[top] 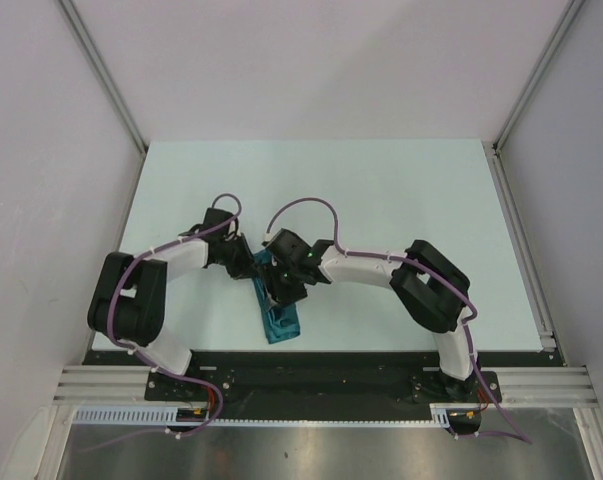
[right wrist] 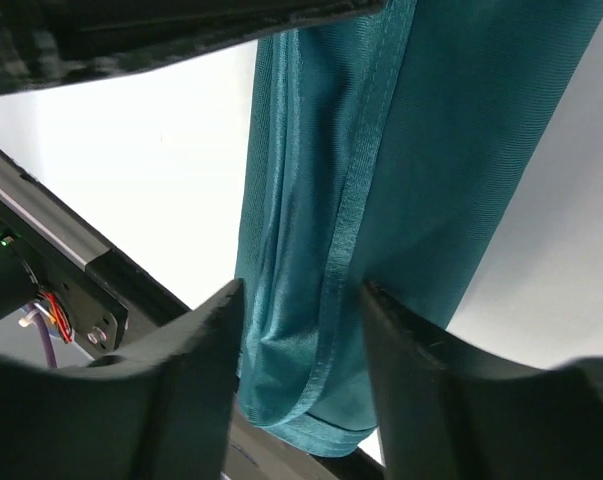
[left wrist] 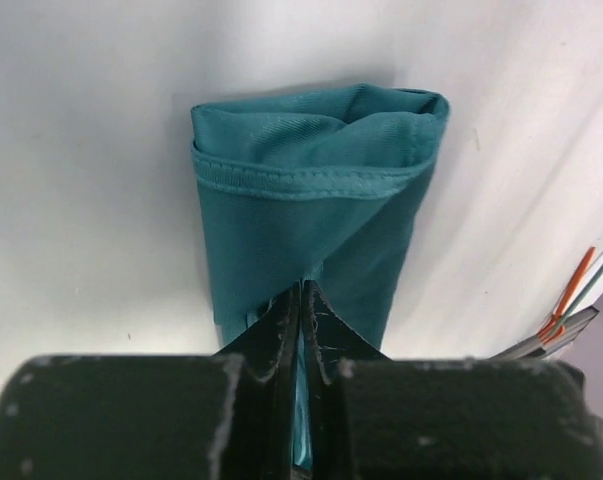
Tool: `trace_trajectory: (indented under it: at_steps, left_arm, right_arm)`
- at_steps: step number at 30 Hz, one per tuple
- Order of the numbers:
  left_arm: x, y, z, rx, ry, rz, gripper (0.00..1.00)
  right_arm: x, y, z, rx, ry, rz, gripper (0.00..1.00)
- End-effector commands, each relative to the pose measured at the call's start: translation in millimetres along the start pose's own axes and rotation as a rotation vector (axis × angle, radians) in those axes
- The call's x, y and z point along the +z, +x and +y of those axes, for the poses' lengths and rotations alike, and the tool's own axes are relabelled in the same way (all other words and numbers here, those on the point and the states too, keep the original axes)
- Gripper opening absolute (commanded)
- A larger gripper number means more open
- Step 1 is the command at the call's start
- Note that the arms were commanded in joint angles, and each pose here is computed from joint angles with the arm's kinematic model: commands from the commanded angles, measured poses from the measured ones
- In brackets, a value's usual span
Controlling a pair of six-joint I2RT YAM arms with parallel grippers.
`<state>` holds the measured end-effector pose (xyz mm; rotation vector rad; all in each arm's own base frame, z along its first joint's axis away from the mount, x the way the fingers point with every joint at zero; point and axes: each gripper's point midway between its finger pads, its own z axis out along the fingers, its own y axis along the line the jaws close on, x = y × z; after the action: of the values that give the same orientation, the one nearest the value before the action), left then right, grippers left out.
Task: Fold the napkin into a case and place the utensils inside
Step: Pick up the top corner of the smaller rectangle folded napkin.
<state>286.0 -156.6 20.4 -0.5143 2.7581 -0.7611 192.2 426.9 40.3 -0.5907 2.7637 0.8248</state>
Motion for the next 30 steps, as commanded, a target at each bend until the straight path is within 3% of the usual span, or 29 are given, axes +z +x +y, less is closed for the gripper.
trace_trajectory:
  at_steps: [1,4,11,19,28,30]
  left_arm:
    - [-31.9,-25.8,-24.8,0.018,0.068,-0.093,0.09]
    - [-55.1,-39.1,-21.1,-0.018,0.078,-0.142,0.14]
    - [-112.8,-65.7,19.1,-0.161,0.081,-0.264,0.16]
    - [-152.7,-81.9,72.0,-0.334,-0.03,-0.372,0.08]
    - [-161.9,-90.2,60.6,-0.36,0.034,-0.394,0.03]
    - [-163.3,-90.0,55.6,-0.351,0.056,-0.39,0.02]
  right_arm:
    - [-3.4,-5.4,6.3,-0.044,0.016,-0.03,0.59]
    - [0.2,-6.6,5.3,-0.067,0.05,-0.038,0.64]
    - [12.3,-4.3,2.2,-0.11,0.156,-0.037,0.67]
    - [20.9,1.7,-21.8,-0.117,0.411,-0.064,0.61]
    - [35.8,20.0,-36.1,-0.123,0.53,-0.03,0.54]
    - [41.5,26.0,-40.4,-0.124,0.547,-0.017,0.49]
